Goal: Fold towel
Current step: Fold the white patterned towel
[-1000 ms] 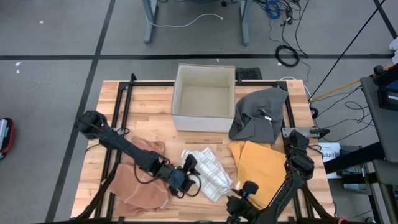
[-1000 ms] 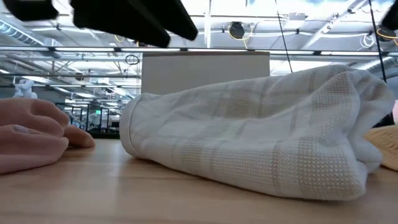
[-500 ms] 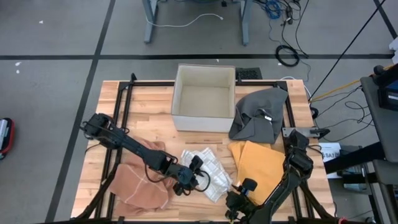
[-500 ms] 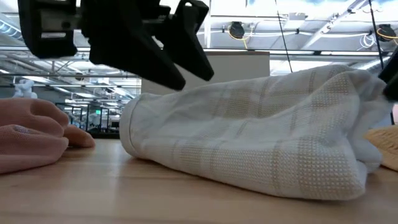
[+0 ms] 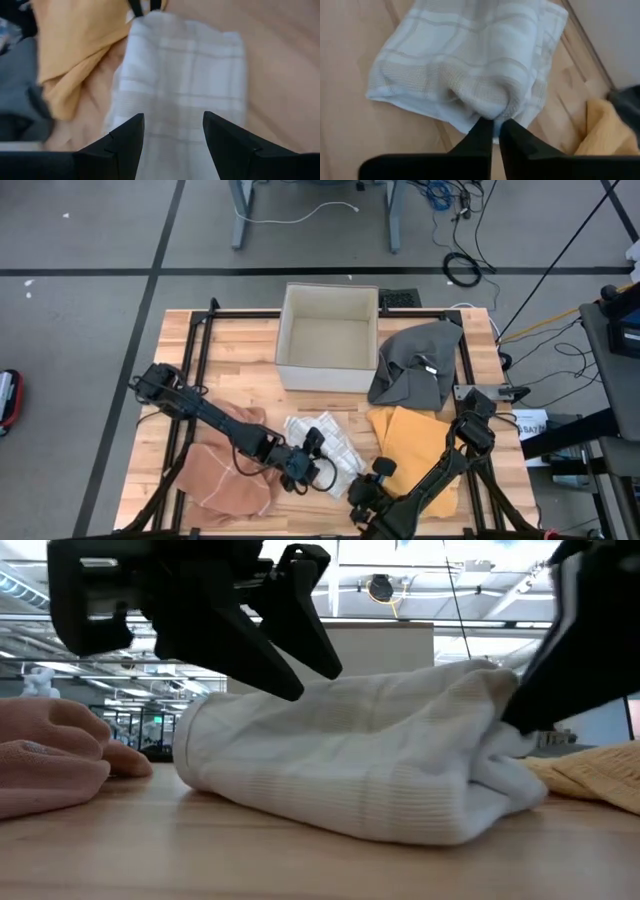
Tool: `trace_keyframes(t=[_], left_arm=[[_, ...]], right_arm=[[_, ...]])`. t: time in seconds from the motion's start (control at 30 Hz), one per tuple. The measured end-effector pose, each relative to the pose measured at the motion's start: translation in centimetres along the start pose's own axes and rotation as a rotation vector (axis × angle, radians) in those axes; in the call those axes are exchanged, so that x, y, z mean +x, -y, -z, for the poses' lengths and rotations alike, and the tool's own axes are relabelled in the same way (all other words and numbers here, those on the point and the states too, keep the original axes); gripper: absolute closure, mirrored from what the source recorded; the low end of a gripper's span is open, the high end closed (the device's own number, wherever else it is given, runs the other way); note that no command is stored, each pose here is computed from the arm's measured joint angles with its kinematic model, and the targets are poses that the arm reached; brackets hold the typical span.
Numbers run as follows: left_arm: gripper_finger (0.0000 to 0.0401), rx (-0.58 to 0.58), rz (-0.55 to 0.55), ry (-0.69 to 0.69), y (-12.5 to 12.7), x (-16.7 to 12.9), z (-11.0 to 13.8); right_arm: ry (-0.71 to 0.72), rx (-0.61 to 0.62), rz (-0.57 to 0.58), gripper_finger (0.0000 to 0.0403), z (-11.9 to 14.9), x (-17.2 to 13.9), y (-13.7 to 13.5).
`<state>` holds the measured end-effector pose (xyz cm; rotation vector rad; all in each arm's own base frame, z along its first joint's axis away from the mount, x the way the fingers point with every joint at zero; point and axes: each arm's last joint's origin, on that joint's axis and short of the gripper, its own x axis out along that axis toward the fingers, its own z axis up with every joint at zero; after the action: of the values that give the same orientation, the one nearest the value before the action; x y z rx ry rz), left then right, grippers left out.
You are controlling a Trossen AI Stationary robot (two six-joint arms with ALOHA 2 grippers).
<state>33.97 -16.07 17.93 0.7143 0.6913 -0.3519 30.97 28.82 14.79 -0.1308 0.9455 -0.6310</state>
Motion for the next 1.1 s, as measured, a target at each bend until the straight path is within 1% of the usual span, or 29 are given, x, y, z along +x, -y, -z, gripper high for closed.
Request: trace_keyframes(t=[0.13, 0.2, 0.27, 0.33, 0.43, 0.57, 0.67, 0.73, 0.8, 0.87, 0.97, 1.03, 1.1], left_arm=[[0.019, 0.081, -0.081, -0.047, 0.5, -0.2, -0.2], [0.019, 0.108, -0.101, -0.055, 0.5, -0.3, -0.2], [0.019, 0.114, -0.113, -0.041, 0.4, -0.3, -0.4], [0.019, 0.101, -0.122, -0.012, 0.1, -0.2, -0.6], [0.019, 0.084, -0.063, 0.05, -0.4, -0.1, -0.7], [0.019, 0.074, 0.026, 0.129, -1.2, -0.1, -1.2], [0.019, 0.1, 0.102, 0.17, -1.4, -0.3, -1.7], [0.0196, 0.13, 0.193, 0.181, -1.3, -0.5, -2.0], [0.0216, 0.14, 0.29, 0.169, -1.0, -0.8, -1.9], [0.025, 0.145, 0.35, 0.137, -0.7, -0.9, -1.5], [0.0322, 0.162, 0.377, 0.099, -0.4, -1.1, -1.5], [0.037, 0.197, 0.38, 0.096, -0.1, -1.3, -1.5], [0.0386, 0.231, 0.377, 0.099, 0.3, -1.4, -1.8]], right_arm=[[0.047, -0.033, -0.001, 0.0398, -0.6, -0.5, -0.1], [0.092, -0.072, -0.003, 0.04, -0.9, -1.2, -0.2], [0.139, -0.108, -0.014, 0.04, -1.3, -1.9, -0.5], [0.154, -0.139, -0.03, 0.0401, -1.8, -2.3, -0.6], [0.177, -0.183, -0.064, 0.0401, -2.6, -2.8, -1.0], [0.219, -0.251, -0.109, 0.0402, -3.6, -2.5, -1.7], [0.244, -0.283, -0.129, 0.0402, -4.5, -2.1, -2.0], [0.258, -0.304, -0.131, 0.0402, -5.1, -1.7, -2.0], [0.268, -0.317, -0.131, 0.0402, -5.5, -1.4, -2.0], [0.27, -0.327, -0.128, 0.0403, -5.8, -1.2, -1.9], [0.273, -0.331, -0.128, 0.0403, -5.8, -1.2, -1.9], [0.274, -0.331, -0.129, 0.0403, -5.8, -1.2, -1.9], [0.275, -0.329, -0.132, 0.0403, -5.9, -1.2, -2.0]])
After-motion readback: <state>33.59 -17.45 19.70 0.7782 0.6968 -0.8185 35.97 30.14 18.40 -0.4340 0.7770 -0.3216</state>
